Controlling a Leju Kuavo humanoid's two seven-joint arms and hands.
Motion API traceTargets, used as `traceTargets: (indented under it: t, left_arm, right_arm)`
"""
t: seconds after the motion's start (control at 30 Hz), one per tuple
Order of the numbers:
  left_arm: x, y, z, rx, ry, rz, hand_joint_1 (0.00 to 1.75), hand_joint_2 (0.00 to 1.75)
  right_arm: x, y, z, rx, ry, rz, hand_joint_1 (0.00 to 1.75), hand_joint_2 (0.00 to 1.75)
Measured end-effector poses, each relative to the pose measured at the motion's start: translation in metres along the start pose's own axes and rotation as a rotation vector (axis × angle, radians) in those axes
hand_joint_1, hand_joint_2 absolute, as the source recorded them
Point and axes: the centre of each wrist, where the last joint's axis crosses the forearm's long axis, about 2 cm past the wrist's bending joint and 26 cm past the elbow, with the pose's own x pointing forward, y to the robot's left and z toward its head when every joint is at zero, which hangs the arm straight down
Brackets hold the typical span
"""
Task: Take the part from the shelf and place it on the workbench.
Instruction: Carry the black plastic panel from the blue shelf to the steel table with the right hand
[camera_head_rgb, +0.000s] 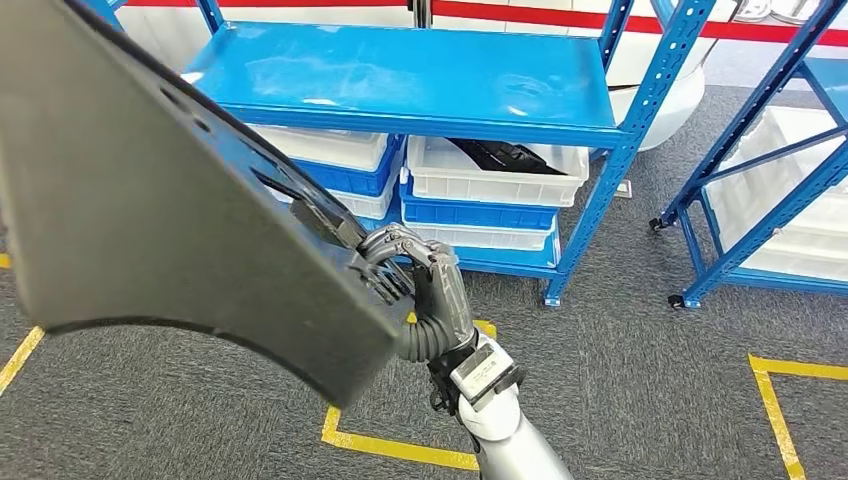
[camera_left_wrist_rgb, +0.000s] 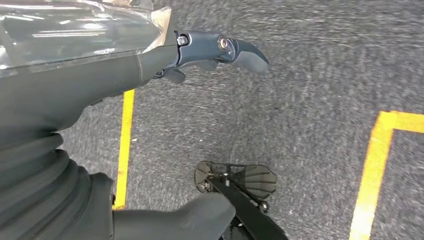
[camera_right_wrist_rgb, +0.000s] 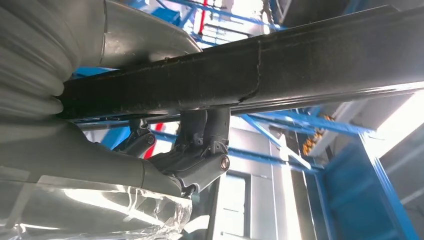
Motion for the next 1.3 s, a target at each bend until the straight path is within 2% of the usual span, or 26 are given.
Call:
traceTargets:
  t: [0.2, 0.4, 0.5, 0.7, 0.9, 1.0, 1.17, 1.3]
  left_arm:
    - [0.002, 0.0, -0.001, 0.017, 0.013, 0.014, 0.0, 1.75]
    - [-0.001, -0.008, 0.003, 0.137, 0.056, 0.073, 0.0, 1.75]
    - [-0.002, -0.017, 0.006, 0.168, 0.071, 0.091, 0.0, 1.75]
    - [-0.003, -0.033, 0.011, 0.173, 0.106, 0.107, 0.0, 1.75]
    - [-0.004, -0.035, 0.012, 0.167, 0.162, 0.108, 0.0, 1.75]
    - [-0.003, -0.035, 0.012, 0.153, 0.184, 0.107, 0.0, 1.75]
    - [-0.002, -0.035, 0.011, 0.143, 0.148, 0.099, 0.0, 1.75]
    - [-0.002, -0.036, 0.011, 0.104, 0.075, 0.088, 0.0, 1.75]
  right_arm:
    - [-0.001, 0.002, -0.004, 0.007, -0.001, -0.013, 1.71, 1.75]
    - [-0.004, 0.004, -0.02, 0.063, -0.007, -0.109, 1.71, 1.75]
    - [-0.01, 0.007, -0.019, 0.091, 0.007, -0.129, 1.71, 1.75]
    - [-0.016, 0.013, -0.038, 0.138, -0.019, -0.16, 1.71, 1.75]
    - [-0.021, 0.026, -0.055, 0.172, -0.033, -0.203, 1.71, 1.75]
    - [-0.029, 0.027, -0.054, 0.18, -0.017, -0.212, 1.71, 1.75]
    - [-0.034, 0.027, -0.053, 0.175, -0.013, -0.197, 1.71, 1.75]
    - [-0.035, 0.013, -0.042, 0.117, 0.005, -0.142, 1.71, 1.75]
